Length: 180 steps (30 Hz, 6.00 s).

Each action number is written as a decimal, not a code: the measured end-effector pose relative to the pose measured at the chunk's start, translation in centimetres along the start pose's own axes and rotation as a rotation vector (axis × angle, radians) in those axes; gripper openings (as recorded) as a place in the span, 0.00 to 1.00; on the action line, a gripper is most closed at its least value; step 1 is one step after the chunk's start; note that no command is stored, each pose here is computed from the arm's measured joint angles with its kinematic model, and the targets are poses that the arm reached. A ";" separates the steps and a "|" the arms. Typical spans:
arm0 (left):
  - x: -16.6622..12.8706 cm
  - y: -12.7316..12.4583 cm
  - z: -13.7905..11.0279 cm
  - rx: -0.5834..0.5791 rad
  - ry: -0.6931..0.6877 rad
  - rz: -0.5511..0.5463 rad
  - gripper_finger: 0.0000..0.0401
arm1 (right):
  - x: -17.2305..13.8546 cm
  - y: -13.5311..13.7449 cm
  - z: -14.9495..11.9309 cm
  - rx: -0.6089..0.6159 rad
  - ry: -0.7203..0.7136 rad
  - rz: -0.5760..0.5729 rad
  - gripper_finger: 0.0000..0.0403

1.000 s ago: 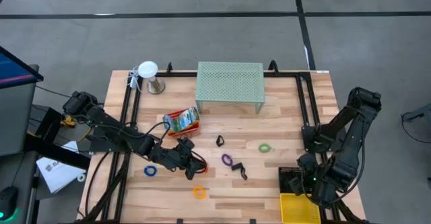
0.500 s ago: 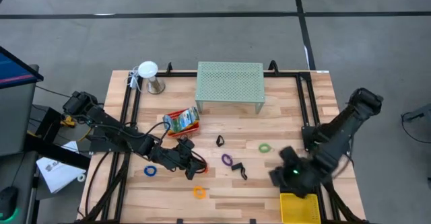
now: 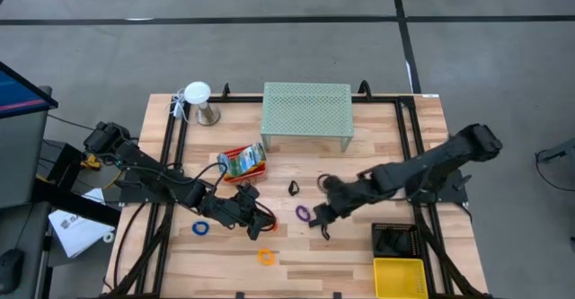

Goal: Pick & Place Office Desk Supplies
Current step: Put the black rubber band into the black bin

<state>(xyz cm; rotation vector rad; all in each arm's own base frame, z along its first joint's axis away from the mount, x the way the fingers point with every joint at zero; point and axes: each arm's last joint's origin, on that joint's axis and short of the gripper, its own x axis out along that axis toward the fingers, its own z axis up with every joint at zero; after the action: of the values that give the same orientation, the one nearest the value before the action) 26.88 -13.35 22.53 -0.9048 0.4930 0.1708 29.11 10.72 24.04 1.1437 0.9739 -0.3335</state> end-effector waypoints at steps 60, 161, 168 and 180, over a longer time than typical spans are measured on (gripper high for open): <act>0.0 -0.2 0.1 0.001 -0.010 -0.016 0.22 | 8.6 -3.9 -3.0 -0.108 0.022 -0.375 0.01; 0.0 -0.3 0.1 -0.020 -0.015 -0.030 0.22 | -5.8 -7.8 -15.8 0.067 -0.131 -0.406 0.43; 0.0 -0.3 0.1 -0.019 -0.035 -0.020 0.22 | -4.2 -4.7 -13.2 0.136 -0.230 -0.156 0.48; 0.0 -0.3 0.1 -0.023 -0.039 -0.022 0.22 | -0.4 -1.6 -3.2 -0.042 -0.189 -0.089 0.58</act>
<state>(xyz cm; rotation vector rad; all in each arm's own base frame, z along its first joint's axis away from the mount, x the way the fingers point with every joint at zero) 27.01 -13.44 22.85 -0.9277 0.4453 0.1745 26.25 12.71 23.13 1.0127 0.8626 -0.4821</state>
